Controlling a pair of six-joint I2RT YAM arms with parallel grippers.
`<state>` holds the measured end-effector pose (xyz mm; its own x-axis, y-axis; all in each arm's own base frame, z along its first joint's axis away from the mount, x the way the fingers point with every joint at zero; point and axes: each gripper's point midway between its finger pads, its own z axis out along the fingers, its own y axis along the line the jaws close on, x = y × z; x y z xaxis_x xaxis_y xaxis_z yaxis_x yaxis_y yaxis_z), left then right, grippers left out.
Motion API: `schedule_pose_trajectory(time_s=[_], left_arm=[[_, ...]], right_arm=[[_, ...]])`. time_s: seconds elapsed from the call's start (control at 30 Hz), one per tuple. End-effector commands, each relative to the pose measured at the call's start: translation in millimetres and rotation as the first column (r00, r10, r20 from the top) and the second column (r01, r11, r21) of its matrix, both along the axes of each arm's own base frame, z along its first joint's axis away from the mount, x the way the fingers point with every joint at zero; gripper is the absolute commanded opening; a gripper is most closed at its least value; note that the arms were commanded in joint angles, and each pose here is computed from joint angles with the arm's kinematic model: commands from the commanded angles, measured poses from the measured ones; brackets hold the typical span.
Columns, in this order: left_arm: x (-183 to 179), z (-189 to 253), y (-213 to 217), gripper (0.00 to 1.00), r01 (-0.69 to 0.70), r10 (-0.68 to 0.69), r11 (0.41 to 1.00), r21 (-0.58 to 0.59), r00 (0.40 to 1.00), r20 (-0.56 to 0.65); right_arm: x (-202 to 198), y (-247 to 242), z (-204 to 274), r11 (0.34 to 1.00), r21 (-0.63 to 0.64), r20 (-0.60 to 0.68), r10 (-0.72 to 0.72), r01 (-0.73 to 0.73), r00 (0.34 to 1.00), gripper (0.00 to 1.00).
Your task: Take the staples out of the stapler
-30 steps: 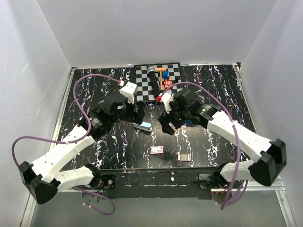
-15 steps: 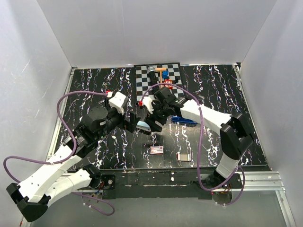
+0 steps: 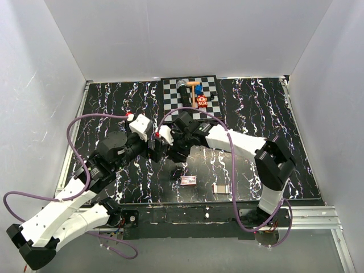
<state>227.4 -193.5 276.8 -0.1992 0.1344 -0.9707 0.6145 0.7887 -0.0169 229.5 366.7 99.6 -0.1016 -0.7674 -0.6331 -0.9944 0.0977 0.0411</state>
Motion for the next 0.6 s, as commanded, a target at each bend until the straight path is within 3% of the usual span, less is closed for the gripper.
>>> schedule_pose_trajectory(time_s=[0.0, 0.2, 0.57], left_arm=[[-3, 12, 5, 0.98, 0.0, 0.002, 0.999, -0.032, 0.999, 0.047], [-3, 14, 10, 0.98, -0.02, 0.023, 0.999, -0.037, 0.998, 0.06], [-2, 15, 14, 0.98, -0.046, 0.049, 0.998, -0.047, 0.997, 0.066]], right_arm=[[-9, 8, 13, 0.999, 0.038, 0.018, 0.006, -0.007, 1.0, 0.55], [-16, 1, 5, 1.0, 0.007, -0.009, -0.013, 0.014, 1.0, 0.01], [2, 0, -30, 0.99, -0.117, -0.018, -0.083, 0.08, 0.996, 0.01]])
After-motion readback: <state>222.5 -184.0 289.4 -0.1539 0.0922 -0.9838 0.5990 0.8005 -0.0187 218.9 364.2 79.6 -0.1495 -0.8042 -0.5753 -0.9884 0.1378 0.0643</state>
